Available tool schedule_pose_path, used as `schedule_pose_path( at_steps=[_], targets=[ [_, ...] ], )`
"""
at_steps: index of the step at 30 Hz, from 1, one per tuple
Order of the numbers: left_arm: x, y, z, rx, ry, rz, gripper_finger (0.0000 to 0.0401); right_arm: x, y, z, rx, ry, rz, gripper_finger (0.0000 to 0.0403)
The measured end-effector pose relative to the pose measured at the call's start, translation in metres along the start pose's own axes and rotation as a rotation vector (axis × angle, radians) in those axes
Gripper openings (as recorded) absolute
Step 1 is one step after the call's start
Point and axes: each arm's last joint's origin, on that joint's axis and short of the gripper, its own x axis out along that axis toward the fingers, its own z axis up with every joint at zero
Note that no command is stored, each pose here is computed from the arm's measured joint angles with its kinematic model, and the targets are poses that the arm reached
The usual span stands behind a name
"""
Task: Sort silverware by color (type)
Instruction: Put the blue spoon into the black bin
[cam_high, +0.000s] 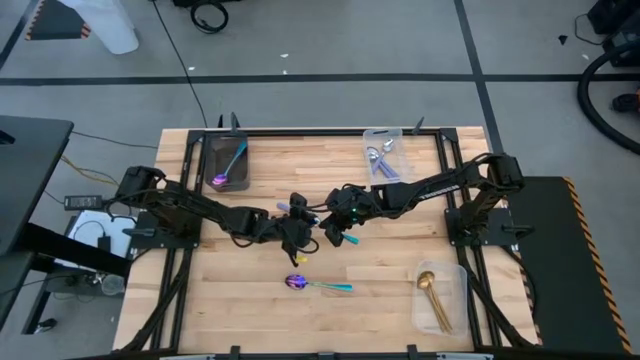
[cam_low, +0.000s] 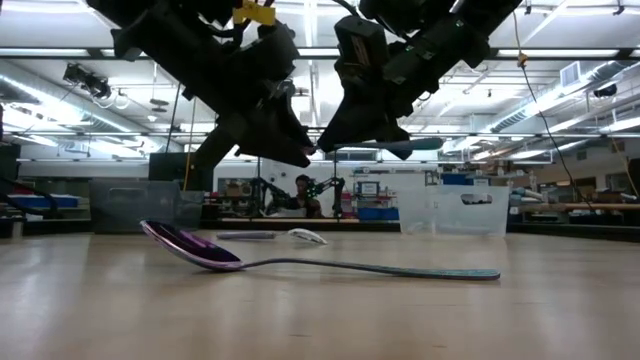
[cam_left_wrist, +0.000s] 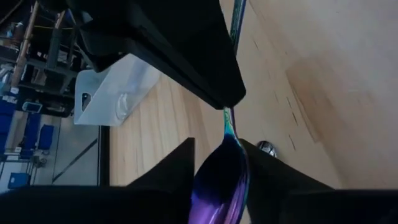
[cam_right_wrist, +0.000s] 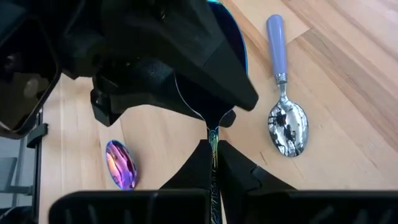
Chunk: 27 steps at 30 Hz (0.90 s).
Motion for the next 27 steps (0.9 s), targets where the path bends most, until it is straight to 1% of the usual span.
schedule_pose_path(
  at_steps=[9, 12, 17, 22, 27],
  targets=[
    [0.000, -0.002, 0.000, 0.008, -0.016, -0.031, 0.0026, 0.000, 0.001, 0.003, -0.007, -0.032, 0.003, 0.0019],
    [0.000, -0.002, -0.001, 0.006, -0.005, -0.034, 0.0025, 0.000, 0.001, 0.003, -0.027, -0.044, -0.002, 0.0032],
    [0.000, -0.003, -0.003, 0.000, 0.015, -0.049, 0.0024, -0.001, 0.003, 0.007, -0.043, -0.077, 0.017, 0.0077],
    [-0.001, -0.006, -0.007, -0.063, 0.057, -0.071, 0.0024, -0.011, 0.001, 0.018, -0.060, -0.132, 0.025, 0.0117],
    [-0.001, -0.009, -0.012, -0.185, 0.111, -0.086, 0.0024, -0.031, -0.001, 0.027, -0.105, -0.188, -0.044, 0.0131]
  ],
)
